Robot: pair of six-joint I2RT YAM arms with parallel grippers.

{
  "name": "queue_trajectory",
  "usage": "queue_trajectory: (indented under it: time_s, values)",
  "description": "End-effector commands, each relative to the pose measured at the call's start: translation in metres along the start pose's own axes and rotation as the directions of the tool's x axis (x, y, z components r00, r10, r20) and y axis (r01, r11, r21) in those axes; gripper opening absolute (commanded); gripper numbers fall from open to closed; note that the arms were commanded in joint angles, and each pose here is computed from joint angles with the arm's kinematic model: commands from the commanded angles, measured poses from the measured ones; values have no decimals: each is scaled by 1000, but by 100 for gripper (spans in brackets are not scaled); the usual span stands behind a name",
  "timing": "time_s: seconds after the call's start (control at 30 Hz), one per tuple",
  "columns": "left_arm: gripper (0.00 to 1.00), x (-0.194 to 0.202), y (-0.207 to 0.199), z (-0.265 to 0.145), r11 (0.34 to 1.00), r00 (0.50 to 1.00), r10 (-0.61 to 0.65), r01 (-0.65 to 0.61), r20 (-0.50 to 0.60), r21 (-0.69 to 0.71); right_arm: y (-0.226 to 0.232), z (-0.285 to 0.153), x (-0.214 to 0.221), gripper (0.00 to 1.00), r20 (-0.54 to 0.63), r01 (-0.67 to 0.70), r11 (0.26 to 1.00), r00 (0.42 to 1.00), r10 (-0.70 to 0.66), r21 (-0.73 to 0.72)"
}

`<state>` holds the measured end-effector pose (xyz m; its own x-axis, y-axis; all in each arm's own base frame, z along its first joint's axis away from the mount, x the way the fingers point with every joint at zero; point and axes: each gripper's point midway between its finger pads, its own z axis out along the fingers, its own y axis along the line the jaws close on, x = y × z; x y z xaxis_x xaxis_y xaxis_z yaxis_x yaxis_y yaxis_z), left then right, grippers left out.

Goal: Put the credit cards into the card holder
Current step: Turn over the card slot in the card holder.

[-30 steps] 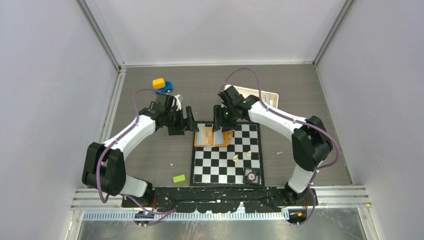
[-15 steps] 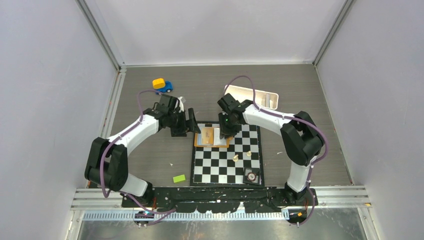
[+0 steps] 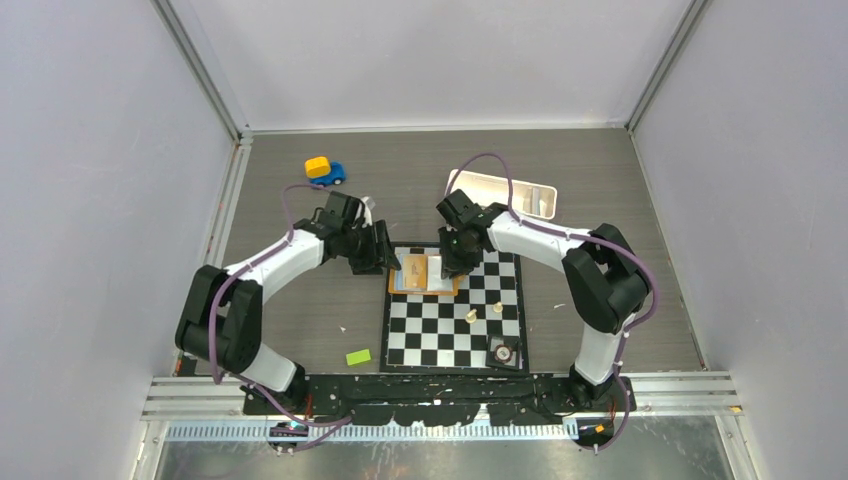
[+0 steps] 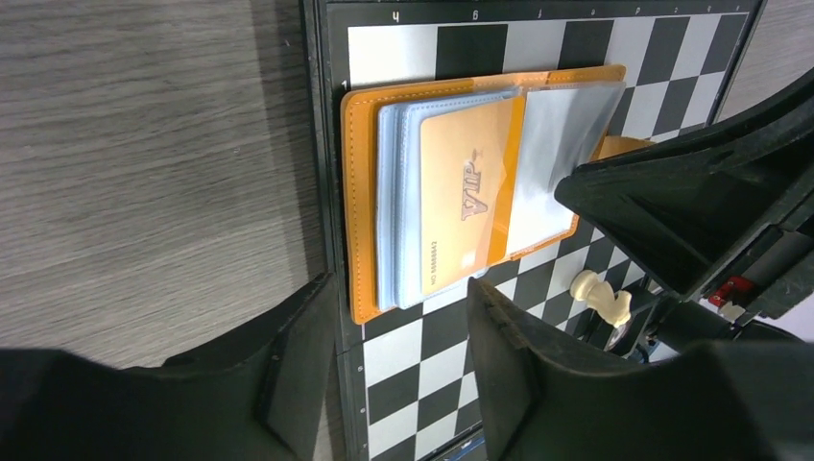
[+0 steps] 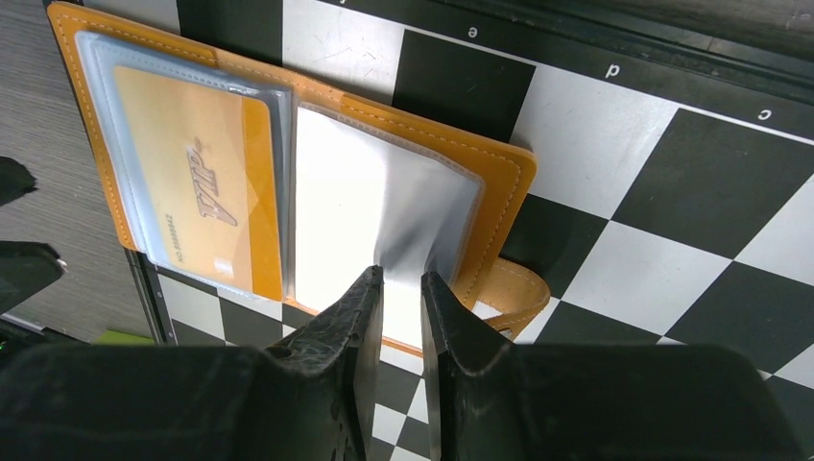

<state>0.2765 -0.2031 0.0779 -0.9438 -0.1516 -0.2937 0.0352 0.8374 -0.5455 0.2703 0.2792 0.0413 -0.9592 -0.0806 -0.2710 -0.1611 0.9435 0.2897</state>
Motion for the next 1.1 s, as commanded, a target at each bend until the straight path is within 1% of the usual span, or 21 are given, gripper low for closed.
queue_trajectory:
  time_s: [0.0, 0.13, 0.37, 0.53, 0.8, 0.87, 1.0, 1.07]
  values:
    - [51, -6, -15, 7, 998, 1000, 2, -4, 29, 62, -27, 26, 19, 26, -35, -9, 995, 999, 13, 101]
    - [47, -7, -21, 11, 996, 999, -1, -3, 43, 87, -26, 28, 21, 26, -41, -19, 996, 999, 23, 91]
    - [44, -2, -16, 26, 997, 1000, -11, 10, 6, 77, -24, 29, 24, 27, -43, -27, 997, 999, 31, 77]
    - [43, 2, -11, 33, 998, 1000, -12, 13, -10, 61, -1, 20, 19, 27, -35, -51, 998, 998, 50, -31]
    - [34, 6, -4, 36, 999, 1000, -13, 14, -17, 41, 45, -2, -3, 28, 6, -140, 961, 989, 146, -240]
    - [31, 7, -3, 37, 999, 1000, -14, 15, -20, 42, 51, -2, -7, 29, 15, -152, 953, 987, 161, -261]
    - [29, 7, -4, 37, 999, 1000, -12, 13, -21, 44, 49, 4, -6, 28, 6, -164, 953, 985, 171, -253]
    - [28, 7, -4, 37, 999, 1000, -14, 15, -22, 46, 50, 6, -4, 26, -5, -168, 952, 985, 173, -257]
